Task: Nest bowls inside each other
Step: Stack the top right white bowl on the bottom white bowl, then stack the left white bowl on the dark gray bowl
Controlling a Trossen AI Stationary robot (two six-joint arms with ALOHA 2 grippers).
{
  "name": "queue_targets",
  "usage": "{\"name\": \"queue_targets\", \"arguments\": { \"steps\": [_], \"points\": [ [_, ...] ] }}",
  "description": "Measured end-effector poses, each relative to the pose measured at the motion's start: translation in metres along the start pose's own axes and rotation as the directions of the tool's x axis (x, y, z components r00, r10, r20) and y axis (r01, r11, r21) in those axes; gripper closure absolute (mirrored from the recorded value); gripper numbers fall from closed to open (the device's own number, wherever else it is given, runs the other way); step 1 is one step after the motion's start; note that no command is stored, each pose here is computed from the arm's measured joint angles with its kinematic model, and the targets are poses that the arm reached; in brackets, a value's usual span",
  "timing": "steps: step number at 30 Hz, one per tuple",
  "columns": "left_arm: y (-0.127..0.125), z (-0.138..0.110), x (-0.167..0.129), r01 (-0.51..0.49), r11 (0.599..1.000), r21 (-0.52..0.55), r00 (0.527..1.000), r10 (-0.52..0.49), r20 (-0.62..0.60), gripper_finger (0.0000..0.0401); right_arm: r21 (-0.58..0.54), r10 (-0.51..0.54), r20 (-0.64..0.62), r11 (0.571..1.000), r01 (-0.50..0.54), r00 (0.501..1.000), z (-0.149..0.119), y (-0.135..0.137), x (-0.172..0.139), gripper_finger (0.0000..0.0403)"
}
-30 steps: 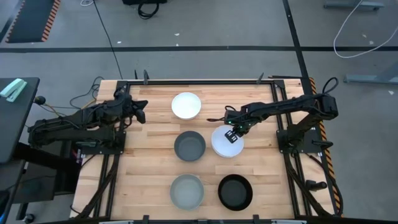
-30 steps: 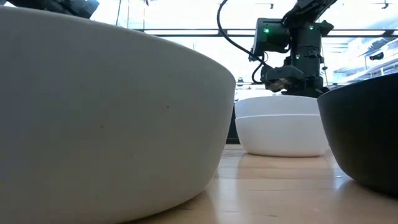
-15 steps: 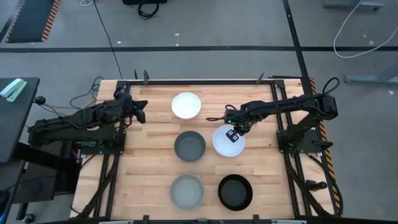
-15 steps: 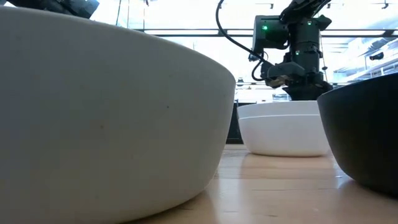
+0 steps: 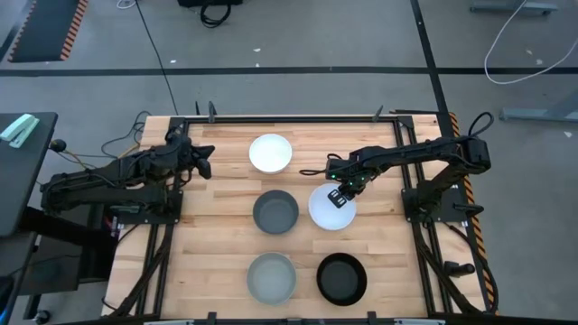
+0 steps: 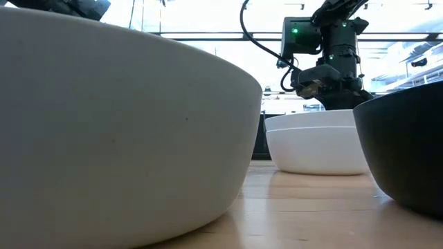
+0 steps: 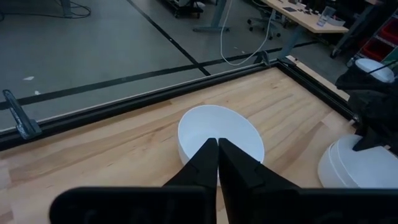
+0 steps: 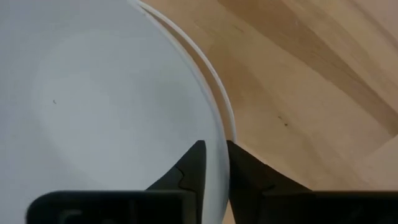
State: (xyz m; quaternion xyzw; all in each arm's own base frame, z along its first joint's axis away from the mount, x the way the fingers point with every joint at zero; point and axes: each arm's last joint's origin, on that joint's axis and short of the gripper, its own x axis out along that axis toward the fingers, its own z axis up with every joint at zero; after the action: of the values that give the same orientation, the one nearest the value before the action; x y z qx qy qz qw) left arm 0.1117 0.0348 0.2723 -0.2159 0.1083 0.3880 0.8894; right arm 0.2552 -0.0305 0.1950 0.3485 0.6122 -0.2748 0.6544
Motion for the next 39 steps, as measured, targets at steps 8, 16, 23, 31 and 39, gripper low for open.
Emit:
{"name": "queue_targets", "arguments": {
  "steps": [8,16,23,31,39],
  "points": [
    [0.000,0.000,0.000,0.016,1.000,0.001,1.000,-0.016,-0.010,0.0372,-0.011,0.032,0.031,0.999,-0.032,0.999,0.007,0.009,-0.018,0.0296],
    [-0.003,-0.002,0.005,0.004,1.000,0.016,1.000,-0.003,-0.030,0.0382,-0.022,-0.050,0.049,0.998,0.051,0.998,0.014,0.006,-0.047,0.0284],
    [-0.012,-0.009,0.024,-0.028,0.998,0.061,0.996,0.033,-0.084,0.0376,-0.026,-0.043,0.068,0.999,0.045,0.997,0.022,0.002,-0.060,0.0285],
    [-0.023,-0.009,0.063,0.002,0.991,0.136,0.992,0.014,-0.122,0.0376,-0.007,-0.042,0.076,0.999,0.043,0.996,0.031,-0.006,-0.062,0.0309],
    [-0.018,0.027,0.113,-0.025,0.982,0.185,0.961,0.075,-0.267,0.0375,-0.062,-0.008,0.070,0.998,0.013,0.998,0.018,0.003,-0.067,0.0318]
  ]
}}
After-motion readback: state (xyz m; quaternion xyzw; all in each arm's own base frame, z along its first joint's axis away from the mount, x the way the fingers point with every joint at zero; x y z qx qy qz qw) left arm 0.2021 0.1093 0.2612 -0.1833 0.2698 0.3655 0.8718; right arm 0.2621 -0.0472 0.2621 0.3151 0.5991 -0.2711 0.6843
